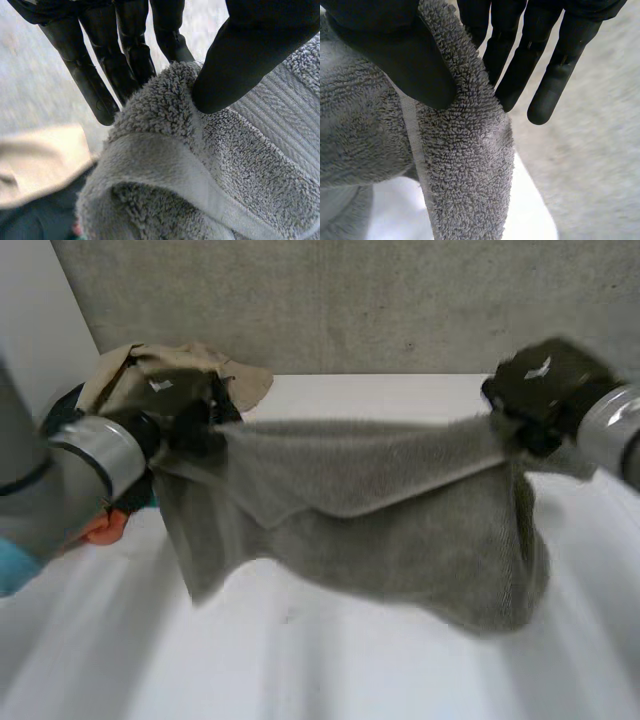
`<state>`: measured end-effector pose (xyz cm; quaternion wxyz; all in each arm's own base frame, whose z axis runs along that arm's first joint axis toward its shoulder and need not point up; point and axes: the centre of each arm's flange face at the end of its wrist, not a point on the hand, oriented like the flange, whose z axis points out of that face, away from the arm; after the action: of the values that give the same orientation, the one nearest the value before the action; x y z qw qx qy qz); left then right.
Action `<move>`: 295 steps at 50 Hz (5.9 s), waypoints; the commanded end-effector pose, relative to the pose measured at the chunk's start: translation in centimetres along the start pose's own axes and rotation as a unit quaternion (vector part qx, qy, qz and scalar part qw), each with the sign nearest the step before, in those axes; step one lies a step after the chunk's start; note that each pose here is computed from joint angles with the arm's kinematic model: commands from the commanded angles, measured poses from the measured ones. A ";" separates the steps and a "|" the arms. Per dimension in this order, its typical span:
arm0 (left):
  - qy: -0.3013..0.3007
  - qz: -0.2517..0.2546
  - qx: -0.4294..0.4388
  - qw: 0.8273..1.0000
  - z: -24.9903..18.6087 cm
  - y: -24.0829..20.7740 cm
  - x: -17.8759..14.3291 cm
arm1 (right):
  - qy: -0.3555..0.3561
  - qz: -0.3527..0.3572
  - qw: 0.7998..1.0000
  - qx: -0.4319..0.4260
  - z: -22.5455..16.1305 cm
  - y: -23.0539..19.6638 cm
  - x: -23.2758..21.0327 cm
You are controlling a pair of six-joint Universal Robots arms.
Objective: Fold the laundry.
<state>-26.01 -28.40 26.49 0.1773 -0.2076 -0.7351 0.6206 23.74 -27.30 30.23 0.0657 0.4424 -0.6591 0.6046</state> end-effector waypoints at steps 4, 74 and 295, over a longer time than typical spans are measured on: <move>-0.027 -0.004 -0.082 0.996 7.1 7.9 -0.9 | -0.046 0.062 0.997 -0.004 7.1 4.3 -7.9; -0.012 0.092 0.054 0.994 1.7 1.2 3.7 | -0.020 -0.003 0.999 -0.046 0.9 2.2 -4.8; -0.133 0.136 0.267 0.945 8.4 -1.8 -2.6 | 0.152 0.011 0.988 0.035 7.4 5.2 4.9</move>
<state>-28.95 -38.60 32.53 0.0440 -0.1398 -0.4500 0.8809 20.77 -37.39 33.04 0.1777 0.3012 -0.5463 0.7611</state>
